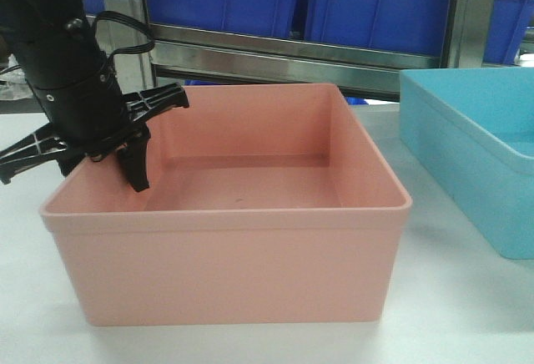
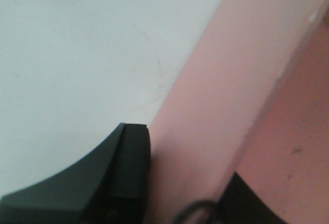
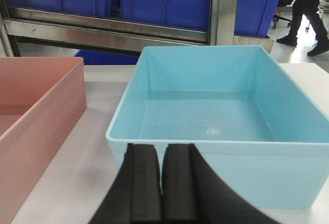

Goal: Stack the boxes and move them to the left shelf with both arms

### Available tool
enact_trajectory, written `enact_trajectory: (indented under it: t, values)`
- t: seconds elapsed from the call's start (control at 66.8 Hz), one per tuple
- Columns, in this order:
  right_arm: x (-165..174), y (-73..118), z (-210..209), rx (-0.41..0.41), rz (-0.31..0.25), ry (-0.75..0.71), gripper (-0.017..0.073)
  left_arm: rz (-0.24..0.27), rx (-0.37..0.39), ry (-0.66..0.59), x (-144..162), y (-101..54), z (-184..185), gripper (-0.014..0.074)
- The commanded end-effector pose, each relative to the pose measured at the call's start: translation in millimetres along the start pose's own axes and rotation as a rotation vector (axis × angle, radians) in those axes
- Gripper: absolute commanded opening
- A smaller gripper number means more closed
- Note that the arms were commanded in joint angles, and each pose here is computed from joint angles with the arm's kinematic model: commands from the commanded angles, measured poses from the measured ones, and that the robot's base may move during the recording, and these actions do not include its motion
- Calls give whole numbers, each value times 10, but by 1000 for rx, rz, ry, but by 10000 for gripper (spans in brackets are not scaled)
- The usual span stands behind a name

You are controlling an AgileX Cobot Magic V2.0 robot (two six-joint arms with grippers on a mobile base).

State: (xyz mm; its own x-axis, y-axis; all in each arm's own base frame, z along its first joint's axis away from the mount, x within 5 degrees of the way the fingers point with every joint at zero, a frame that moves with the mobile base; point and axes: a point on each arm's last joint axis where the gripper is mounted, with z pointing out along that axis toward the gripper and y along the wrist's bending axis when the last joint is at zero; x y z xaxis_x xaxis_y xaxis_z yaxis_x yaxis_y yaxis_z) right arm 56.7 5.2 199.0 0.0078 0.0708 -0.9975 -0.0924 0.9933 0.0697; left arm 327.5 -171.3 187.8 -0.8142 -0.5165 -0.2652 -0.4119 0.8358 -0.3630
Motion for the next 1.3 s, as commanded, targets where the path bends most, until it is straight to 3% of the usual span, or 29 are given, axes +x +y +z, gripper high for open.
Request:
enact_trajectory:
  t: [0.0,0.255,0.344,0.509,0.569,0.689,0.794,0.869,1.048,1.183,1.288]
  values:
    - [-147,10,-30,-5,-9,-119,57,-19,134,-66,-77,-181,-239,53]
    - [-144,9,-30,-5,-9,-117,57,88,137,-64,-75,-196,-258,477]
    - [-144,9,-30,-5,-9,-117,57,143,139,-71,-78,-197,-314,503]
    - [-144,9,-30,-5,-9,-117,57,293,145,-110,-129,-172,-574,500]
    - [-144,9,-30,-5,-9,-117,57,324,144,-126,-171,-131,-720,484]
    - [-144,9,-30,-5,-9,-117,57,446,146,-174,-221,-50,-1079,403]
    - [-144,9,-30,-5,-9,-117,57,559,150,-236,-206,30,-1441,285]
    - [-144,9,-30,-5,-9,-117,57,612,149,-286,-175,112,-1651,192]
    - [-144,9,-30,-5,-9,-117,57,646,186,-408,3,418,-2075,-14]
    - [-151,10,-30,-6,-3,-124,57,677,208,-488,185,703,-2195,-10]
    - [-231,14,-44,-10,43,-158,57,696,237,-542,355,942,-2228,-10]
